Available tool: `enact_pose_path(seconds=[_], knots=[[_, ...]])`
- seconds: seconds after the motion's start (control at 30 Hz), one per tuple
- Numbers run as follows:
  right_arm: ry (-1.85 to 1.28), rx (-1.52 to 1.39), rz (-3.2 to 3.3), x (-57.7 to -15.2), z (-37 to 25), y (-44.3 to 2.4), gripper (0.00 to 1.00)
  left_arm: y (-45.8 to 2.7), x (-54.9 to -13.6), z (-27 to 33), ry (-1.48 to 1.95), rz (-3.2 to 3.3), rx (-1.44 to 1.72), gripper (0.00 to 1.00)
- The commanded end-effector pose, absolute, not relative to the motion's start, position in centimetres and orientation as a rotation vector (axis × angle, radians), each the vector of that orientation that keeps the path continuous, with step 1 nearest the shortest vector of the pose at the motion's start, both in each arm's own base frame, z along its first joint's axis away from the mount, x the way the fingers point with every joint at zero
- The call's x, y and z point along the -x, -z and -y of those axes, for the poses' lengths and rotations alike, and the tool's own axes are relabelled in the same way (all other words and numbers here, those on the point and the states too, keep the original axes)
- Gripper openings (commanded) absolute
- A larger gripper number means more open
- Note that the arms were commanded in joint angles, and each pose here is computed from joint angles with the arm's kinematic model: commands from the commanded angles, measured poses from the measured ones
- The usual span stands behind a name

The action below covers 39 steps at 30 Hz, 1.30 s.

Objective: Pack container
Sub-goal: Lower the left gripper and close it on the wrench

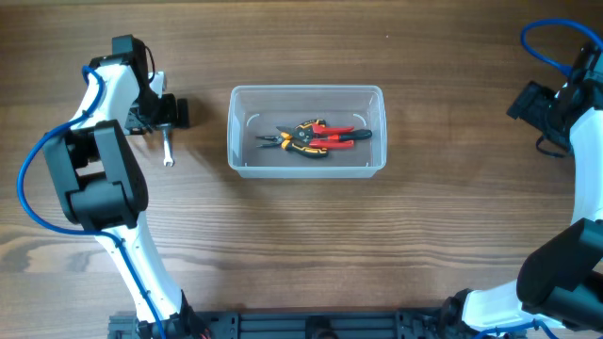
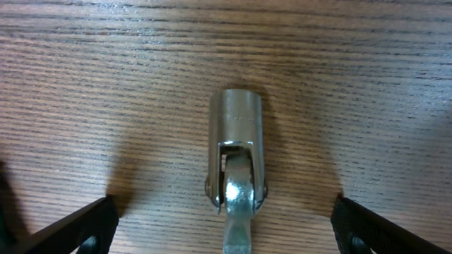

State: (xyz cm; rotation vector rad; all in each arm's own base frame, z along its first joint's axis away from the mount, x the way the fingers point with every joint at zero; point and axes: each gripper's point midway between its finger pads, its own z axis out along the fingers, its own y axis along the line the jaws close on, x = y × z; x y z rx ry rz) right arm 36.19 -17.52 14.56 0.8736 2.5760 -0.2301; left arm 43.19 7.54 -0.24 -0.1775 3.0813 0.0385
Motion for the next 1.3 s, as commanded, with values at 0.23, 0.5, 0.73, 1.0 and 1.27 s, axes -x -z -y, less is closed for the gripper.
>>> enact_pose_path(seconds=[0.23,0.5,0.73,1.0,1.27], knots=[[0.224,-0.885,-2.577,-36.1,17.3,-14.3,1.00,1.5,-43.7,-7.4,-0.016,-3.082,0.184,1.00],[0.224,-0.885,-2.578,-36.1,17.3,-14.3,1.00,1.5,-43.2,-6.9,0.029,-3.101,0.184,1.00],[0.224,-0.885,-2.577,-36.1,17.3,-14.3,1.00,1.5,-43.2,-6.7,0.040,-3.102,0.184,1.00],[0.224,-0.885,-2.578,-36.1,17.3,-14.3,1.00,1.5,-43.3,-6.5,0.059,-3.100,0.183,1.00],[0.224,-0.885,-2.578,-36.1,17.3,-14.3,1.00,1.5,-43.3,-6.2,0.085,-3.097,0.182,0.88]])
